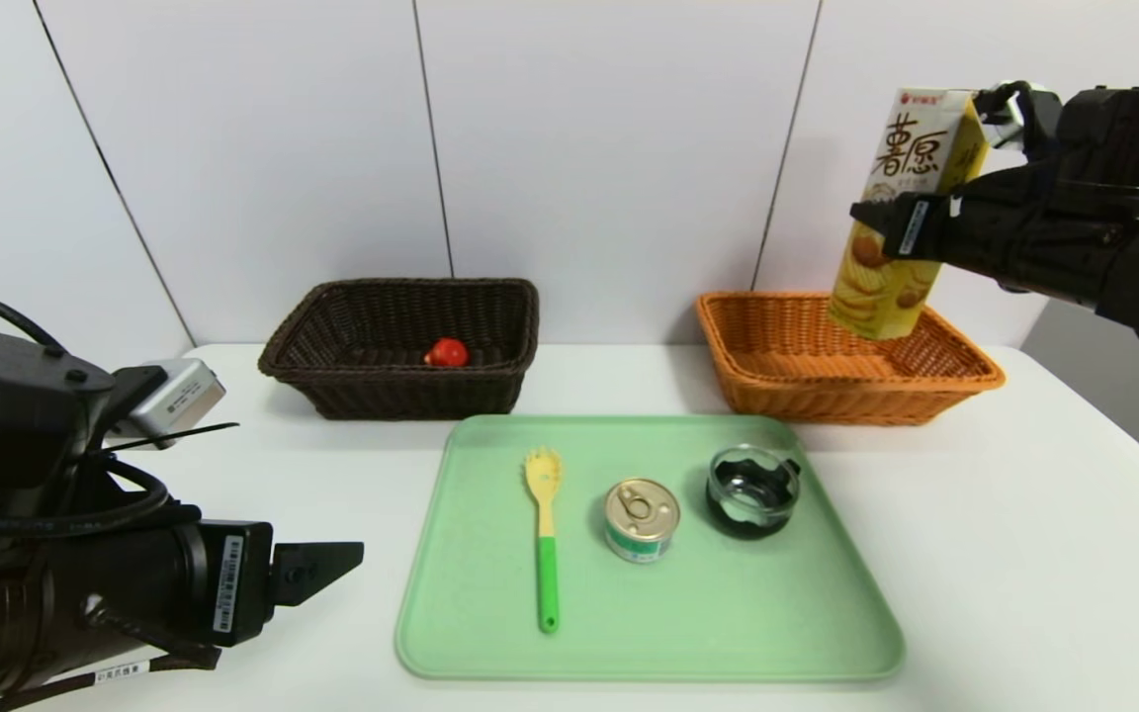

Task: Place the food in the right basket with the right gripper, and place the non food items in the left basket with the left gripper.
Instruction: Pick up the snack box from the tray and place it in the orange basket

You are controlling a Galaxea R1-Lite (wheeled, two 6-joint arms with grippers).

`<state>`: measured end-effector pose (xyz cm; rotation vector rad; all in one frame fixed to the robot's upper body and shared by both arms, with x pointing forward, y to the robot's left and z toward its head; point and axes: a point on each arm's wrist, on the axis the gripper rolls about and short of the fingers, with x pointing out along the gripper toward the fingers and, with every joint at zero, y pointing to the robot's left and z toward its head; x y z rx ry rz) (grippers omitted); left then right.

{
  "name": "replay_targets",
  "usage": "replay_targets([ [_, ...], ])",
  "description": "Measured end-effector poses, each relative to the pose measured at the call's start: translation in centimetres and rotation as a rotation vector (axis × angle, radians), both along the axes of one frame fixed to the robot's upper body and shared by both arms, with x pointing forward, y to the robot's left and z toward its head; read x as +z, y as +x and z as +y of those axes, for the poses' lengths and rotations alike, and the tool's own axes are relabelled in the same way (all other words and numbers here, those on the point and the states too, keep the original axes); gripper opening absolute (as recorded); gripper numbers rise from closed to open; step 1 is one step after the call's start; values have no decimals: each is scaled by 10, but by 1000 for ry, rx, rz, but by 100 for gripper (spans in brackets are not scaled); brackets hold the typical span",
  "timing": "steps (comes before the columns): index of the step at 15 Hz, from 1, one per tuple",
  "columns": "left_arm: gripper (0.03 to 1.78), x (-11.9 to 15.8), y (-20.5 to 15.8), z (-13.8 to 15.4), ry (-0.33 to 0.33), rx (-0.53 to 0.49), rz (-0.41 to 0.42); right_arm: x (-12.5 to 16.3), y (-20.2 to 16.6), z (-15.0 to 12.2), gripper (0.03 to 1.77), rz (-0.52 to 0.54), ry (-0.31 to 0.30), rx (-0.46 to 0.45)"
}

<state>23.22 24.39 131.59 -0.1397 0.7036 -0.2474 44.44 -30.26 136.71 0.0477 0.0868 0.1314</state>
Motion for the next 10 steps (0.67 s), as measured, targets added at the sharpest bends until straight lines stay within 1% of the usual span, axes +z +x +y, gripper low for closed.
replay_targets([
  [5,169,-1,0,0,2,2,6,-30,31,-3,89,-32,2,-24],
  [10,169,-2,1,0,3,2,9,-66,59,-3,89,-37,-5,-60],
])
